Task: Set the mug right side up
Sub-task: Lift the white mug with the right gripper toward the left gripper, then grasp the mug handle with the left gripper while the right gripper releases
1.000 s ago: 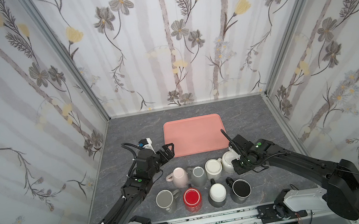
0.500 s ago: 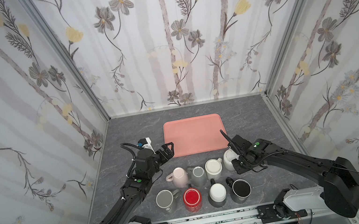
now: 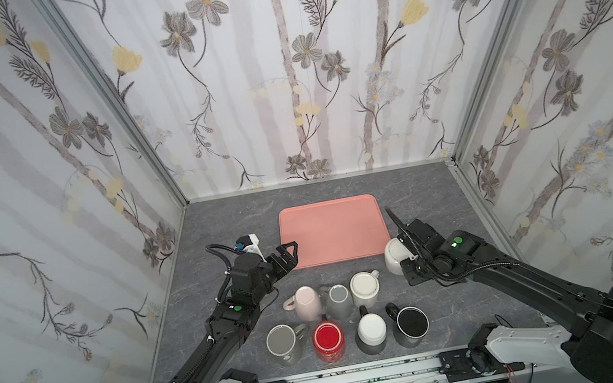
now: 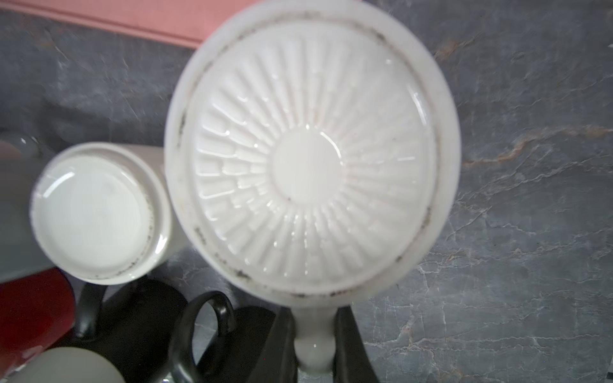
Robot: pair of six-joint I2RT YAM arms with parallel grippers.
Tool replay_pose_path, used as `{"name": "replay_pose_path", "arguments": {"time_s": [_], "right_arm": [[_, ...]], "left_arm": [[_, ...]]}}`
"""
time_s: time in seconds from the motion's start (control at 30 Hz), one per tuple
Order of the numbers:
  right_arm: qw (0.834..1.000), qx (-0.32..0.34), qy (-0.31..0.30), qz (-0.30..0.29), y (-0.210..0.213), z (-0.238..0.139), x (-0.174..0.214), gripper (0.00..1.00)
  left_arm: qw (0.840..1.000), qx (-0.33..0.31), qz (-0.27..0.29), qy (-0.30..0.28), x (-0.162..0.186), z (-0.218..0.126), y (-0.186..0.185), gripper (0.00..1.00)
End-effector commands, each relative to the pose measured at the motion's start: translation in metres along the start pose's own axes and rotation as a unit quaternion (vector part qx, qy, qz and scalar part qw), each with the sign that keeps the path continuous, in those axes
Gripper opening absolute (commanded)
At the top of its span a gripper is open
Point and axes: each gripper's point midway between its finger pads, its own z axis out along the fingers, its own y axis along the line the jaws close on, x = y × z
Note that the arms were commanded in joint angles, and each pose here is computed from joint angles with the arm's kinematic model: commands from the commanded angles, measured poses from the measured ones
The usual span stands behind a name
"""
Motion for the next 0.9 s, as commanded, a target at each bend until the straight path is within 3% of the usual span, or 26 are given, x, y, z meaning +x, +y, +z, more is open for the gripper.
{"name": "replay_pose_path", "arguments": {"time_s": [0.0,0.13,0.27,0.4,0.57,0.87], "right_arm": [[0.995,-0.006,-0.091,0.030,0.002,-0.021,-0.046,0.00],[0.971,-0.116,-0.202,0.045,0.040,-0.046,-0.100,0.00],[0.919,-0.242,-0.307,0.042,0.085,-0.077,-0.151,0.00],[0.858,-0.360,-0.364,0.021,0.128,-0.109,-0.185,0.00],[0.799,-0.468,-0.378,0.013,0.162,-0.134,-0.201,0.00],[0.719,-0.597,-0.357,-0.009,0.193,-0.169,-0.182,0.00]], "left_arm": [[0.999,0.050,-0.001,-0.017,-0.013,-0.001,-0.026,1.00],[0.996,0.085,0.006,-0.033,-0.027,-0.007,-0.047,1.00],[0.992,0.125,0.016,-0.023,-0.033,-0.009,-0.072,0.99],[0.982,0.187,0.022,-0.015,-0.034,-0.017,-0.099,0.91],[0.967,0.251,0.031,-0.028,-0.037,-0.033,-0.120,0.75],[0.933,0.356,0.048,-0.034,-0.037,-0.056,-0.153,0.60]]}}
